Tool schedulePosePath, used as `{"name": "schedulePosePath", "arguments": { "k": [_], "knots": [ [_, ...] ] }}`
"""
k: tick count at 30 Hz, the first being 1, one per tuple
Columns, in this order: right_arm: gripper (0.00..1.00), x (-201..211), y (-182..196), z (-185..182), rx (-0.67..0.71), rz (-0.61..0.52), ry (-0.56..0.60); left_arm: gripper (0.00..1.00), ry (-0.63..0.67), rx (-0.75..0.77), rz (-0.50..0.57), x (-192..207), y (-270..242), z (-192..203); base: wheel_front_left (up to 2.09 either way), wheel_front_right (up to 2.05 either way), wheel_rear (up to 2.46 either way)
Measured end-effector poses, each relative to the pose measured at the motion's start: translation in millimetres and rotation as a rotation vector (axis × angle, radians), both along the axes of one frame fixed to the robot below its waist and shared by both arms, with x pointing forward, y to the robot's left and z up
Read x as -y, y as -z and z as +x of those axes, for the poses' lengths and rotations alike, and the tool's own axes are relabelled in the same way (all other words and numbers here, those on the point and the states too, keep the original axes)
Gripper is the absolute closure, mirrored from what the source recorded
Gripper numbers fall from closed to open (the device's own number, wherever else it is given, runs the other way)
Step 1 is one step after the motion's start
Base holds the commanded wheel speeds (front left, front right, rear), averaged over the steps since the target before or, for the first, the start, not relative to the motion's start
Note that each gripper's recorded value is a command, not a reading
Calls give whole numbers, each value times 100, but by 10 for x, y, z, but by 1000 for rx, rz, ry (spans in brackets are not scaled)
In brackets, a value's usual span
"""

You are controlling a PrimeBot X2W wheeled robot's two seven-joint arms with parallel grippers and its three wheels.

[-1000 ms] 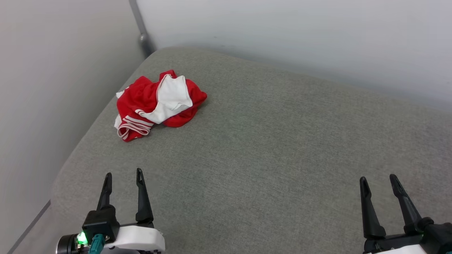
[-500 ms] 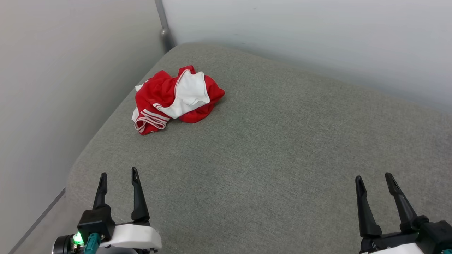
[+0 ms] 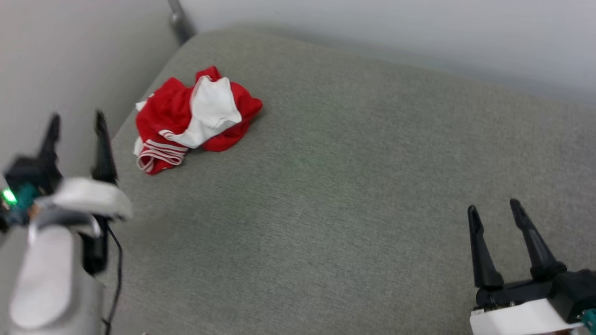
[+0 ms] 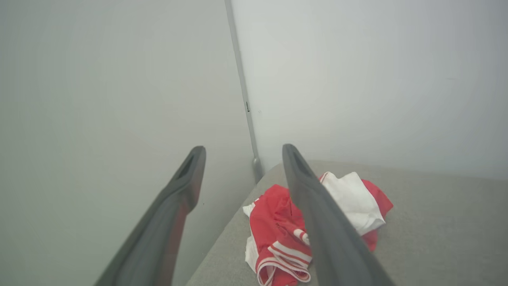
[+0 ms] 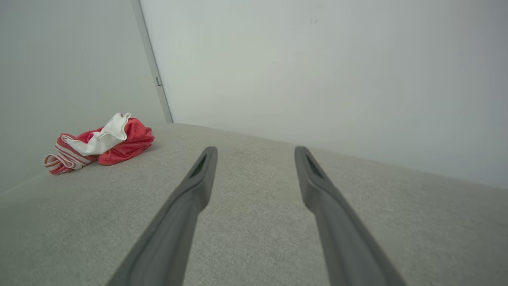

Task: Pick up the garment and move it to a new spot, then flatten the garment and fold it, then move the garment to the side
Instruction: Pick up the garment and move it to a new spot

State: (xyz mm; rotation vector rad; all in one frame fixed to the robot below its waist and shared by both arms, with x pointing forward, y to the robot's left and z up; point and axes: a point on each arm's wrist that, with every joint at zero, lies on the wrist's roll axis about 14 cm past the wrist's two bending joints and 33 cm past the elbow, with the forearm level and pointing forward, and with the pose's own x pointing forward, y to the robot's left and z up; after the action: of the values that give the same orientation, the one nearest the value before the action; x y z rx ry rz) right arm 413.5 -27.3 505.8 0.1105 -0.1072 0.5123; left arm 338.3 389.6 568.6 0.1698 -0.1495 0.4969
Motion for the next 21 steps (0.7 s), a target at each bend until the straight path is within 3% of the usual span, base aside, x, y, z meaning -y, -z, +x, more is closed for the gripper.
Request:
{"name": "schedulePosePath", "arguments": {
  "k": [8, 17, 21],
  "knots": [
    [0, 222, 187, 240, -21, -15, 76, 0, 107, -163, 69, -228, -394, 984, 0, 0, 0],
    [0, 453, 384, 428, -40, -37, 146, 0, 152, -518, -90, -243, -93, 1715, 0, 0, 0],
    [0, 546, 451, 511, -38, -51, 173, 0, 194, -705, -198, -142, 247, 1847, 0, 0, 0]
  ]
}}
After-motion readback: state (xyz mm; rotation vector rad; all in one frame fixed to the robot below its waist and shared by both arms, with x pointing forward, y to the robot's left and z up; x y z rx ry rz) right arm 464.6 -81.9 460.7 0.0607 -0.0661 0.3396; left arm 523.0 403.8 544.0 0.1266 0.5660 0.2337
